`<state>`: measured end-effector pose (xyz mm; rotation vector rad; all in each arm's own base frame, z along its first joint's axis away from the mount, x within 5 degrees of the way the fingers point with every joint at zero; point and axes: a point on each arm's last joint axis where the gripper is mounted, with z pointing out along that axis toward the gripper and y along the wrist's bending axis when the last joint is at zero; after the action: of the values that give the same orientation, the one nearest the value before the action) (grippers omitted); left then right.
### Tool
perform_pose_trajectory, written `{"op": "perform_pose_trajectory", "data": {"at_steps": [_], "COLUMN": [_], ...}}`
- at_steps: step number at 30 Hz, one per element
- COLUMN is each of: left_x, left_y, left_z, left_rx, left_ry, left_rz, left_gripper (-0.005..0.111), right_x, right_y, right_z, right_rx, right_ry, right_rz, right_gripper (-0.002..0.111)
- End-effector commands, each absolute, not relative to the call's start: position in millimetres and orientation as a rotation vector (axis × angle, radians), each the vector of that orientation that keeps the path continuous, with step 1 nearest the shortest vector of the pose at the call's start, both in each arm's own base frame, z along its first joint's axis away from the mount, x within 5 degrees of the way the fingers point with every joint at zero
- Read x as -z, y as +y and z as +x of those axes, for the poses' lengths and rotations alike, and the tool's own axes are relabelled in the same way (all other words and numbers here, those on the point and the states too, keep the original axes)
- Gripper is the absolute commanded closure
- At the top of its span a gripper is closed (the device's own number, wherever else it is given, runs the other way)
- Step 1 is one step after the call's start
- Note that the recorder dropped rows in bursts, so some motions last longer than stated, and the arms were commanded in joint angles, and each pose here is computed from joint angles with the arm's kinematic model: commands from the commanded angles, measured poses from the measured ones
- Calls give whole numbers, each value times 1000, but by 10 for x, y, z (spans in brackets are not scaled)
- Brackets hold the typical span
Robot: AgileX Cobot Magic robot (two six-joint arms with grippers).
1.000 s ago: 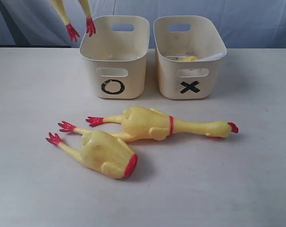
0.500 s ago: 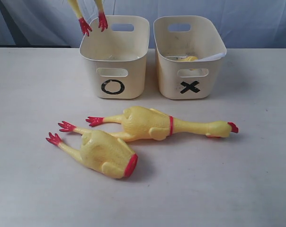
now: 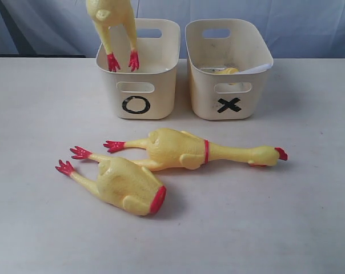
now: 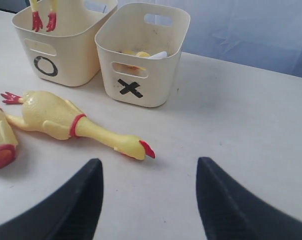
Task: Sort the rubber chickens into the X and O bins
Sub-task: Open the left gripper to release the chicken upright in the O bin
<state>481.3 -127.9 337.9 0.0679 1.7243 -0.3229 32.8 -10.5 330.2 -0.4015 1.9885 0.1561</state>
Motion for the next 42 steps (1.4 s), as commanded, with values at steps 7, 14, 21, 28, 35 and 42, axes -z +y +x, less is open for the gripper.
{"op": "perform_pose_trajectory", "data": {"at_steps": [7,14,21,28,35,42], "left_x": [-3092,-2833,-2622,-2508,-2484,-2491], "left_y": [-1543,-1622,-1707,-1859,-1859,-1860], "left_z": [4855,4907,4945,4937,4940,4942], "left_rx": [312,256,266,284,286,294], "left_ry": [1781,1844,1880,1873,1883,1883], "left_rz": [154,227,239,279,274,263], "left_gripper": [107,107,107,100,70,50], "right_x": [-3300,-3300,-3300,-3299,-3302,-3303], "right_y": [-96,-94,-94,-93,-92,-91], "right_z": [325,324,324,323,324,324], "right_rx": [-169,-171,-171,-174,-175,-176], "right_ry": [1974,1975,1975,1976,1973,1972], "right_rz": [-418,-417,-417,-418,-418,-418], "right_gripper": [55,55,55,55,55,55]}}
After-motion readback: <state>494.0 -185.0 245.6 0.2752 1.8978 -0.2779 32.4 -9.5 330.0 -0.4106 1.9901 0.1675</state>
